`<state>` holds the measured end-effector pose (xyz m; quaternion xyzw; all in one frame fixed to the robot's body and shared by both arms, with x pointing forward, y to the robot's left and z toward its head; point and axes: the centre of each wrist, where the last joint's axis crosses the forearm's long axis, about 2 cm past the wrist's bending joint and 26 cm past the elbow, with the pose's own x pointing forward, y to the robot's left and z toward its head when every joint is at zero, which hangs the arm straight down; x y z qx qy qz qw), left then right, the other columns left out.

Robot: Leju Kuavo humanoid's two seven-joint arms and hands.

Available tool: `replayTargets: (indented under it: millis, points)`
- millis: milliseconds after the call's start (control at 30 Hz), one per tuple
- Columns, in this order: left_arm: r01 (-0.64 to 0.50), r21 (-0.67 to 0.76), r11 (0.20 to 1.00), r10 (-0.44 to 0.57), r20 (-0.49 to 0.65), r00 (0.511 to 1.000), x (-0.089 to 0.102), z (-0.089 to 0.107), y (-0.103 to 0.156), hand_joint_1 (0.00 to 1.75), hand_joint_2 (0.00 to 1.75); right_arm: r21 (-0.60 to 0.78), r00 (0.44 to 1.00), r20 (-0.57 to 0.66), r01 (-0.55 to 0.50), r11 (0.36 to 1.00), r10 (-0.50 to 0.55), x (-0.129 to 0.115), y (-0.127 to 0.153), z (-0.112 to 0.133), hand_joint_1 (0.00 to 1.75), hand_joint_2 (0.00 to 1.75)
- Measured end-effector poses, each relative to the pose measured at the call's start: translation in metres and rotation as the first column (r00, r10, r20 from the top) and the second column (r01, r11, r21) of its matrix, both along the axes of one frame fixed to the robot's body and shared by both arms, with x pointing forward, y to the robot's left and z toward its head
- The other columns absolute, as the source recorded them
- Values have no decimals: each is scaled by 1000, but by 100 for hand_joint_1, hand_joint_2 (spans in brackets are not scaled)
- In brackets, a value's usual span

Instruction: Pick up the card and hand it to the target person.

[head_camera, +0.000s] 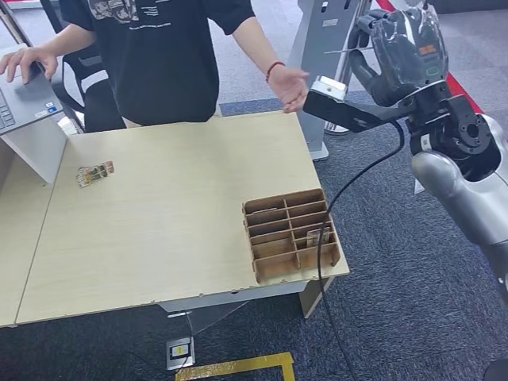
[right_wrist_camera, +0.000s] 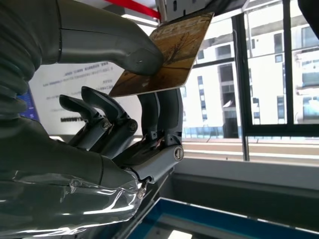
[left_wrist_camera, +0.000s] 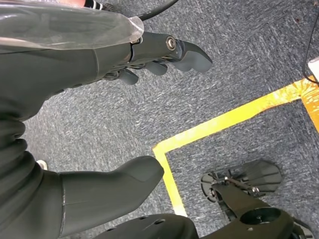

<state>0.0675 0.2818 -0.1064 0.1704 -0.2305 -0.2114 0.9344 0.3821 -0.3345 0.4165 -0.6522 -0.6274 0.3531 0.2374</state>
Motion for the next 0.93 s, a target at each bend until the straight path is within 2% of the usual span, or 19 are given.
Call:
replayTargets:
  millis: [233,500,567,600,633,700,733,800,933]
  points:
    - [-9,9,1000,9,8,1000,4,1,-2,0,175,-46,998,58,-10,999,13,27,30,-44,175,175]
    - [-56,32,998,57,-37,998,4,1,-6,0,175,-101,1000,-20,-18,995,16,59,83,-86,175,175]
    - [-68,38,997,69,-44,997,4,1,-6,0,175,-106,998,-51,-29,994,24,64,96,-94,151,175]
    - [-73,41,997,75,-46,996,3,1,-6,0,175,-104,998,-64,-37,994,30,66,102,-98,126,175]
    - [-77,43,996,79,-47,996,3,1,-6,0,175,-101,997,-75,-44,994,37,67,108,-101,88,175]
    - [-82,46,996,85,-47,995,3,1,-6,0,175,-94,995,-88,-57,994,49,70,118,-106,30,175]
    - [-85,48,995,88,-46,995,3,1,-6,0,175,-88,994,-95,-62,994,54,71,121,-108,10,175]
    - [-92,51,994,95,-46,994,2,1,-5,0,175,-69,992,-111,-69,995,62,72,126,-110,0,175]
    - [-103,54,993,105,-44,994,1,1,-5,0,175,-15,985,-158,-79,997,76,72,127,-108,0,175]
